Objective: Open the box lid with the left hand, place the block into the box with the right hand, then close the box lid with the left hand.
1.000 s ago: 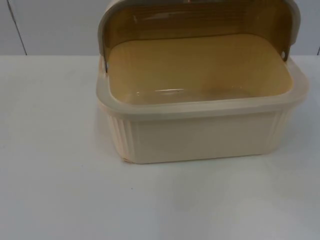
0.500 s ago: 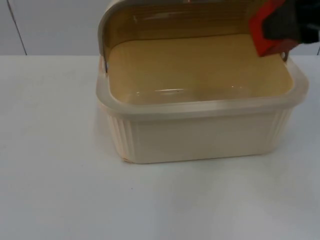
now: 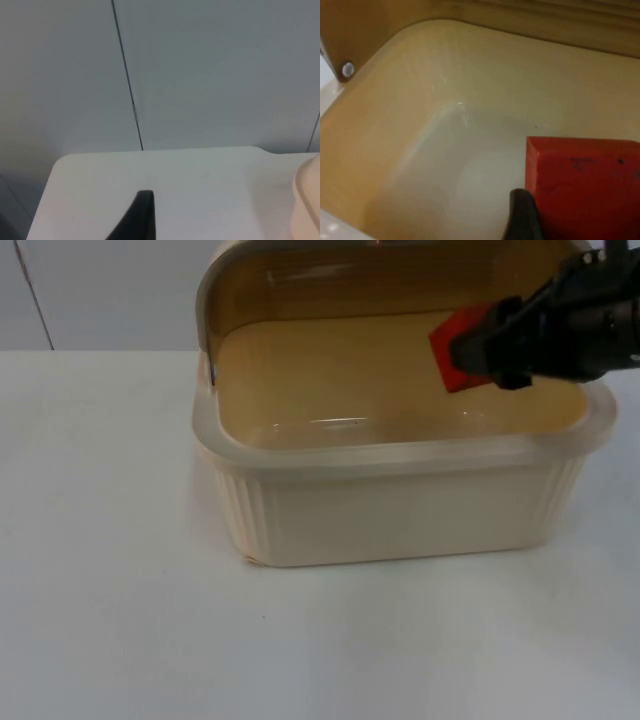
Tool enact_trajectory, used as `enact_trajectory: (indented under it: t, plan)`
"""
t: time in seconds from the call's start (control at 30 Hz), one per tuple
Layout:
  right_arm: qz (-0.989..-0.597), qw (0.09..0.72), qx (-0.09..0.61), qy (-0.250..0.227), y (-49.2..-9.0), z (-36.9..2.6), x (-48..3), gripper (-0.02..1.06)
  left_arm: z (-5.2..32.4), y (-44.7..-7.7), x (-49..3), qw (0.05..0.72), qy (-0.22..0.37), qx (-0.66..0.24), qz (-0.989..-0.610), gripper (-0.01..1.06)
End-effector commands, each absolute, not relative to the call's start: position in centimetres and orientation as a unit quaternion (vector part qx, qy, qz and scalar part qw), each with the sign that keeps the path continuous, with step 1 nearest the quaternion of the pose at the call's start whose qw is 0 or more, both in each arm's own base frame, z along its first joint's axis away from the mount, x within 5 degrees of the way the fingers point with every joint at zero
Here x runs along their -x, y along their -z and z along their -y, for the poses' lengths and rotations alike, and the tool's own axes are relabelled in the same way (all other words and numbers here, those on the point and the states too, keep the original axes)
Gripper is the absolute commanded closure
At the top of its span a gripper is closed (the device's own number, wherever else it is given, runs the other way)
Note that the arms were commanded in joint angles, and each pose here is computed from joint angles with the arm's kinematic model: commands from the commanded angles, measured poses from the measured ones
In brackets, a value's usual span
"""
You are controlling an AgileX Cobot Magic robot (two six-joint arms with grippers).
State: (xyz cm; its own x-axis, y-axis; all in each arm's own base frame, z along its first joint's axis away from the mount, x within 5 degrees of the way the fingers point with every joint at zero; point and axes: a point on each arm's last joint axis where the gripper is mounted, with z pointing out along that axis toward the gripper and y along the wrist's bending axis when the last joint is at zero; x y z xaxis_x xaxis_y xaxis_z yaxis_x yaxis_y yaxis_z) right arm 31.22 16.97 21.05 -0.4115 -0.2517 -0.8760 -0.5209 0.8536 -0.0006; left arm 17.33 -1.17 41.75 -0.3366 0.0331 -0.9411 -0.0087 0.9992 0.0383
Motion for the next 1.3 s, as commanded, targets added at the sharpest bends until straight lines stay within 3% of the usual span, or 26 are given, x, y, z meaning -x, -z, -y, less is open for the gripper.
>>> enact_trajectory:
  t: [0.0, 0.17, 0.27, 0.3, 0.37, 0.47, 0.5, 0.53, 0.93, 1.27]
  plan:
    - [-0.813, 0.509, 0.245, -0.140, -21.4, -17.5, -31.8, 0.98, 1.1, -41.8, -17.2, 0.578, -0.019, -0.004, -0.816, 0.00]
    - [-0.821, 0.498, 0.244, -0.136, -20.6, -17.9, -32.7, 0.96, 1.1, -41.8, -17.2, 0.578, -0.019, -0.004, -0.816, 0.00]
    - [-0.826, 0.489, 0.245, -0.132, -20.1, -18.0, -32.9, 0.81, 1.1, -41.8, -17.2, 0.578, -0.020, -0.004, -0.816, 0.00]
    - [-0.826, 0.489, 0.245, -0.132, -20.1, -18.0, -32.9, 0.81, 1.1, -41.8, -17.2, 0.578, -0.020, -0.004, -0.816, 0.00]
    - [-0.827, 0.489, 0.245, -0.132, -20.0, -18.0, -33.0, 0.61, 1.1, -41.8, -17.2, 0.578, -0.020, -0.004, -0.816, 0.00]
    - [-0.822, 0.494, 0.248, -0.134, -20.1, -18.1, -33.0, 0.15, 1.1, -41.8, -17.2, 0.578, -0.020, -0.004, -0.816, 0.00]
    - [-0.822, 0.494, 0.248, -0.134, -20.1, -18.1, -33.0, 0.15, 1.1, -41.8, -17.2, 0.578, -0.020, -0.004, -0.816, 0.00]
    - [-0.822, 0.495, 0.248, -0.134, -20.1, -18.1, -33.0, -0.02, 1.1, -41.8, -17.2, 0.578, -0.020, -0.004, -0.816, 0.00]
    - [-0.831, 0.484, 0.248, -0.121, -21.2, -17.6, -32.5, 0.00, 1.1, -41.8, -17.2, 0.577, -0.020, -0.004, -0.817, 0.00]
    - [-0.854, 0.449, 0.246, -0.088, -27.3, -16.2, -27.7, 0.00, 1.1, -41.8, -17.2, 0.577, -0.020, -0.004, -0.817, 0.00]
